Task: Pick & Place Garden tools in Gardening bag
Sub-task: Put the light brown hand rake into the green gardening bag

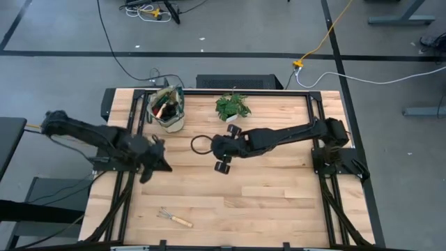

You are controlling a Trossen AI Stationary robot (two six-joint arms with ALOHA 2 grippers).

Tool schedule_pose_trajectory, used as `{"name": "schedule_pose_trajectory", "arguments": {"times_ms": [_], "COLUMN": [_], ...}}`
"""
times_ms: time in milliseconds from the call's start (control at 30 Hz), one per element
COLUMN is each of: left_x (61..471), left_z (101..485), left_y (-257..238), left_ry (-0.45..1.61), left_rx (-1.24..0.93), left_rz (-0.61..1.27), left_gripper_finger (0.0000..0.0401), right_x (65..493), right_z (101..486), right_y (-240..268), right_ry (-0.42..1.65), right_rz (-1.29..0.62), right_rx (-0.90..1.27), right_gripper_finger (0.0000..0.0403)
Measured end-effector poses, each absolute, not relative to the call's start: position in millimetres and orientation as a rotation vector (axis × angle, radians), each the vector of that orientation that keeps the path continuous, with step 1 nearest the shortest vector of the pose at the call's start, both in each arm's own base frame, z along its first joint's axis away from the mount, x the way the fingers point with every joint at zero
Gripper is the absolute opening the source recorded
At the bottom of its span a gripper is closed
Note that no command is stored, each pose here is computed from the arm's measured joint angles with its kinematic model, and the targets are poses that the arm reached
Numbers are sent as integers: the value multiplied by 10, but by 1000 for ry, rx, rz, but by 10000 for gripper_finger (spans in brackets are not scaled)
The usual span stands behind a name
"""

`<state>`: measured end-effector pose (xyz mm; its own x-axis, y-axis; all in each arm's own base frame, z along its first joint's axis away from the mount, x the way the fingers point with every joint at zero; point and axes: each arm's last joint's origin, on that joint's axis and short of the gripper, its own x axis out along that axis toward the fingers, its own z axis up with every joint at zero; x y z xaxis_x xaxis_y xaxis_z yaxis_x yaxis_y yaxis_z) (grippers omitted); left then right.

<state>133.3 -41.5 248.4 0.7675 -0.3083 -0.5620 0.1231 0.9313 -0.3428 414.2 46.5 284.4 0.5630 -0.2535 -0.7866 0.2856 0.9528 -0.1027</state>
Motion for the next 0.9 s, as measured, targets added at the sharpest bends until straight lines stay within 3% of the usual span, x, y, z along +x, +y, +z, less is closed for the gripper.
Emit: {"name": "schedule_pose_trajectory", "arguments": {"times_ms": [400,900], "left_x": [1535,1821], "left_z": [2139,1891], "left_y": [-1278,-1976], "left_ry": [809,1016], "left_rx": [-211,-94], "left_rz": [-487,-543], "left_gripper_finger": [18,25], "right_x": [3997,3994], "right_z": [2875,2870], "right_y": [444,444], "right_ry": [1009,1013], "right_rz": [-360,-361], "right_rx": [66,72], "right_gripper_finger": [132,132]}}
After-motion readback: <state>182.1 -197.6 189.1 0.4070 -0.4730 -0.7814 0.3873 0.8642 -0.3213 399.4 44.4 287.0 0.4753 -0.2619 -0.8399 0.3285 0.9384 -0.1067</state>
